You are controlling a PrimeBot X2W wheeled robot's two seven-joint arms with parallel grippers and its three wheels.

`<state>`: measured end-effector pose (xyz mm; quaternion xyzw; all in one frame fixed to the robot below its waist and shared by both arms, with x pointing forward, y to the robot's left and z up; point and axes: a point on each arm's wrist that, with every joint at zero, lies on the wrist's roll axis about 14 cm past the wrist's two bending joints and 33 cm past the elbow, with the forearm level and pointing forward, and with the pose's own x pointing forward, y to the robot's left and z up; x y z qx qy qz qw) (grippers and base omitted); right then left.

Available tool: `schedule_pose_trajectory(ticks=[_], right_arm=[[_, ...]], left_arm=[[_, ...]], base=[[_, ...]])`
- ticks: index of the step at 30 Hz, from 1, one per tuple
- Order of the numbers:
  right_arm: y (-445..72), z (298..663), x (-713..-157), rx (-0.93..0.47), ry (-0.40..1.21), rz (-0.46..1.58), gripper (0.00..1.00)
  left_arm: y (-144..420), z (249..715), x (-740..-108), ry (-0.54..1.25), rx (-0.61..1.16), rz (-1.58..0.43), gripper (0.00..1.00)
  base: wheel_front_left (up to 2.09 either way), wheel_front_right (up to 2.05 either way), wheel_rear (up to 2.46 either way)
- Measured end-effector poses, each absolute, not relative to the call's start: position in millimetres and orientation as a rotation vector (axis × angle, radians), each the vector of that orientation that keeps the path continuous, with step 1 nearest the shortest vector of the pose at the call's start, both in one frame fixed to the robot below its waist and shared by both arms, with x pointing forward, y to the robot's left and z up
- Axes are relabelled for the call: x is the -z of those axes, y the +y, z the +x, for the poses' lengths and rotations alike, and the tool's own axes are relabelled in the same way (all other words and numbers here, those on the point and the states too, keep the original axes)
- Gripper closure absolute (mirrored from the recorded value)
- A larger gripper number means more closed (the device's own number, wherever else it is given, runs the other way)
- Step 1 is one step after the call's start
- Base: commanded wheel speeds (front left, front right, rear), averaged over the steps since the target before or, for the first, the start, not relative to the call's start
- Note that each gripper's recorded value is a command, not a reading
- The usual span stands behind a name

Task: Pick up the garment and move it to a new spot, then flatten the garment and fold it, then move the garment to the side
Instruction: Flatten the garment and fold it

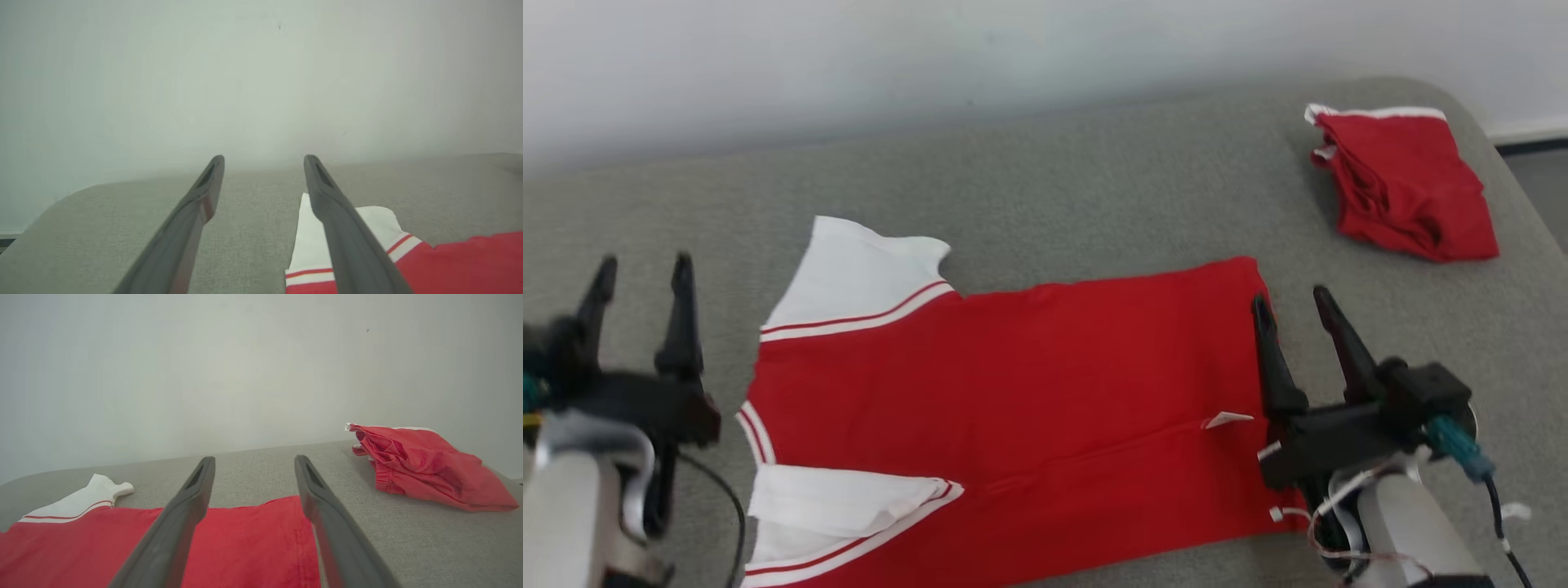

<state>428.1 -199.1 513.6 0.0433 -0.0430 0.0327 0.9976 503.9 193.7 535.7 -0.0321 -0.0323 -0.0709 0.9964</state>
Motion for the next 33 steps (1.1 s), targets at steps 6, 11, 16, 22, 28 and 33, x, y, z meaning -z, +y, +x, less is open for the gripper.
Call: schedule_pose_trajectory(ticks=[6, 11, 16, 22, 28, 33], right_arm=[[-212, 455, -503, -0.038, -0.045, 0.076, 0.0], [-221, 471, -494, -0.023, -0.015, 0.069, 0.0], [-232, 478, -487, -0.002, 0.006, 0.053, 0.0], [-243, 479, -475, 0.021, 0.041, 0.034, 0.0], [-246, 481, -468, 0.024, 0.059, 0.026, 0.0], [-246, 483, -457, 0.017, 0.094, 0.019, 0.0]], left_arm=[[163, 565, -540, 0.04, 0.26, -0.064, 0.0], [139, 598, -514, 0.187, 0.332, -0.065, 0.0], [119, 616, -473, 0.349, 0.38, -0.036, 0.0], [113, 622, -424, 0.504, 0.385, -0.003, 0.0], [112, 625, -399, 0.574, 0.377, 0.009, 0.0], [113, 628, -388, 0.603, 0.362, -0.006, 0.11]], base=[[0.0, 0.0, 0.0], [0.0, 0.0, 0.0], [0.0, 0.0, 0.0], [0.0, 0.0, 0.0], [0.0, 0.0, 0.0], [0.0, 0.0, 0.0]])
